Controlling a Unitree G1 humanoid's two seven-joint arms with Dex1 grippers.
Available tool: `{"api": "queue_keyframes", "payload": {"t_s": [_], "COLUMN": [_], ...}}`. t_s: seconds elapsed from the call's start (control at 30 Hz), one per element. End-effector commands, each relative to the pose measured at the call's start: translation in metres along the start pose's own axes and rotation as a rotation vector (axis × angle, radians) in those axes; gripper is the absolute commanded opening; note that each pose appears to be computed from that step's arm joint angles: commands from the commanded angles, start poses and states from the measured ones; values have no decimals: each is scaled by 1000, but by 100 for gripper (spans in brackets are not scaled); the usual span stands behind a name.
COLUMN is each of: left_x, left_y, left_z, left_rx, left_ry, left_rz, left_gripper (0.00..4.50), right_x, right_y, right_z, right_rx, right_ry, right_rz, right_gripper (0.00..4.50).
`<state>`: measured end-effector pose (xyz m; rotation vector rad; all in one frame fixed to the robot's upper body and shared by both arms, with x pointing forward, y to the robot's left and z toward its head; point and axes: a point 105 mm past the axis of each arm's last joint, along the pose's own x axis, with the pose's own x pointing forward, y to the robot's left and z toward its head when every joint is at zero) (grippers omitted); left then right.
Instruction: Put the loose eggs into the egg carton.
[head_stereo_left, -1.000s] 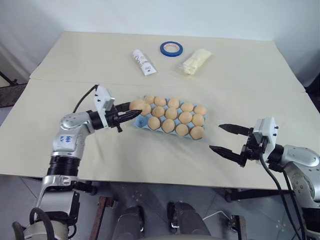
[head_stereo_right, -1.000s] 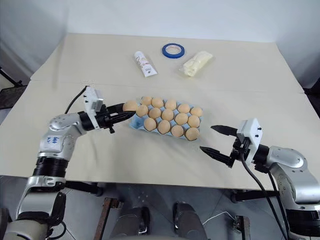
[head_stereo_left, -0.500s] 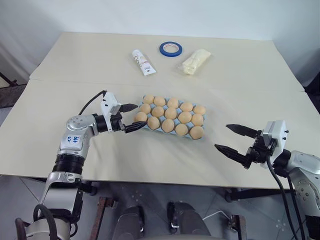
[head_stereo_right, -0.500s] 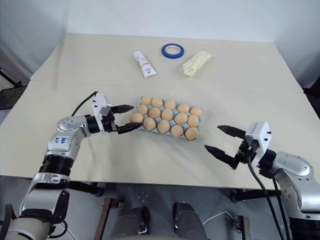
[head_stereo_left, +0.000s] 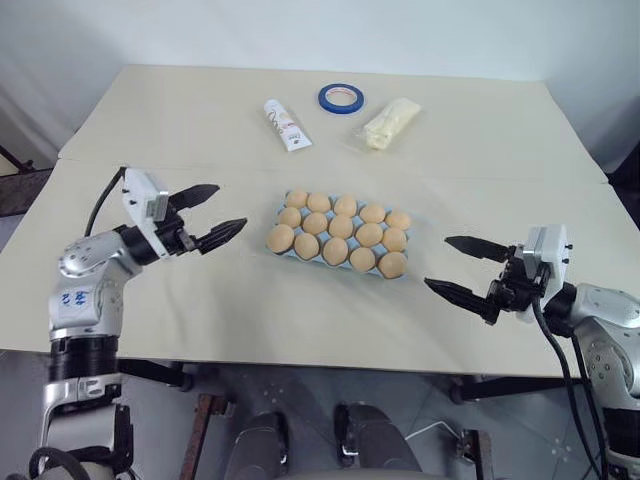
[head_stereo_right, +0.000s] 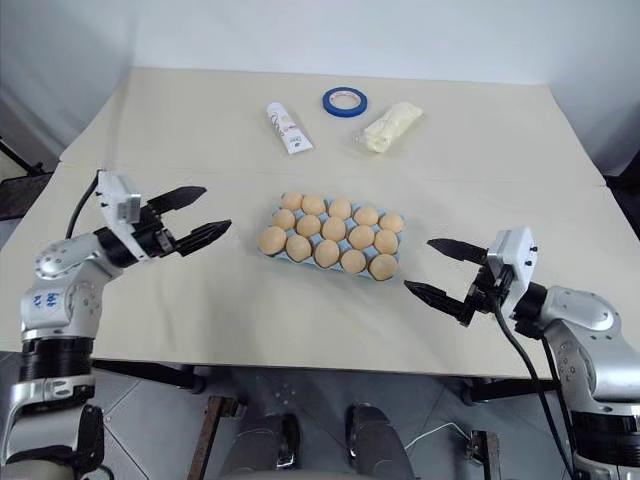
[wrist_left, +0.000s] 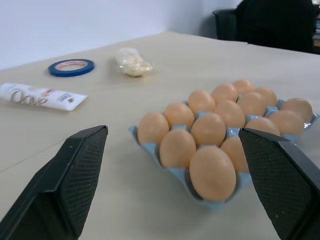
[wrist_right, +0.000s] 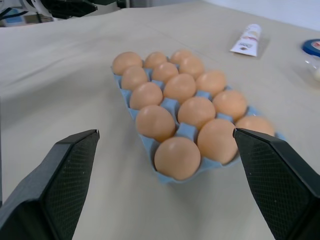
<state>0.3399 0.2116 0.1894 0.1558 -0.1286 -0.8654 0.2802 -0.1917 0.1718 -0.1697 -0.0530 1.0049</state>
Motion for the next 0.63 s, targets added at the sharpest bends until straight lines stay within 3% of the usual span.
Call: {"api": "queue_keyframes", "payload": {"t_s": [0.03, 0.23, 0.63], "left_x": [-25, -60, -62], "left_y": [-6, -10, -14], "left_z": [2, -19, -16], "left_rx": [0, -12, 31], "left_ry": [31, 151, 127], "left_rz": [-14, -14, -40], "left_gripper": [448, 448, 448], "right_x": [0, 3, 9], "right_y": [-3, -12, -11], "right_z": [5, 3, 1], "right_rx": [-31, -35, -37], "right_ry": [10, 34, 44], "right_rz": [48, 96, 135], "right_gripper": [450, 450, 450]}}
